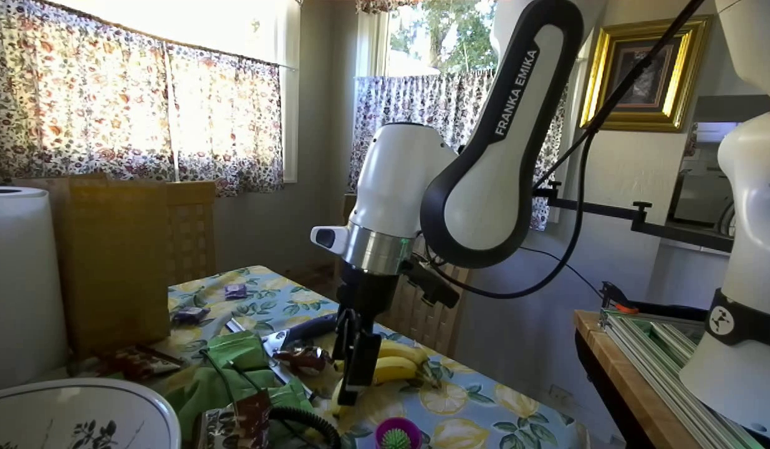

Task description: Move the cable to the right

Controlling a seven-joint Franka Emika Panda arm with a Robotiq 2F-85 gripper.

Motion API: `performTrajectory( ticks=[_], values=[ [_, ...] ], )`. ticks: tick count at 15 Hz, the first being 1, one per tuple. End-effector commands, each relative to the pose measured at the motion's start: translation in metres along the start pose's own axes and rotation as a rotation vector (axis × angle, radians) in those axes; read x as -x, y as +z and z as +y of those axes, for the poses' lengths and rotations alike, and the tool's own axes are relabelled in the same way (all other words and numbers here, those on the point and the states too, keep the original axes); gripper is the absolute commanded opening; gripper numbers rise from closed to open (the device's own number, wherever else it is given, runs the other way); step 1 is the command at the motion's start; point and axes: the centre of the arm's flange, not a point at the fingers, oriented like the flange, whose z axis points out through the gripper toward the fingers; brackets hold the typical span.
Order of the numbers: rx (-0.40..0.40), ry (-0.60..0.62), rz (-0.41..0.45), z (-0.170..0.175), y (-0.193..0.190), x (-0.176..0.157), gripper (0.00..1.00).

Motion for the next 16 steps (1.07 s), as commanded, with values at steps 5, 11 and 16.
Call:
performTrajectory(
  ticks=[5,11,16],
  values=[
    [0.018,0.01,0.003,0.0,0.035,-0.017,1.0],
    [0.052,0.137,0.068,-0.012,0.051,-0.025,1.0],
    [0.082,0.206,0.073,-0.016,0.062,-0.026,1.0]
  ],
)
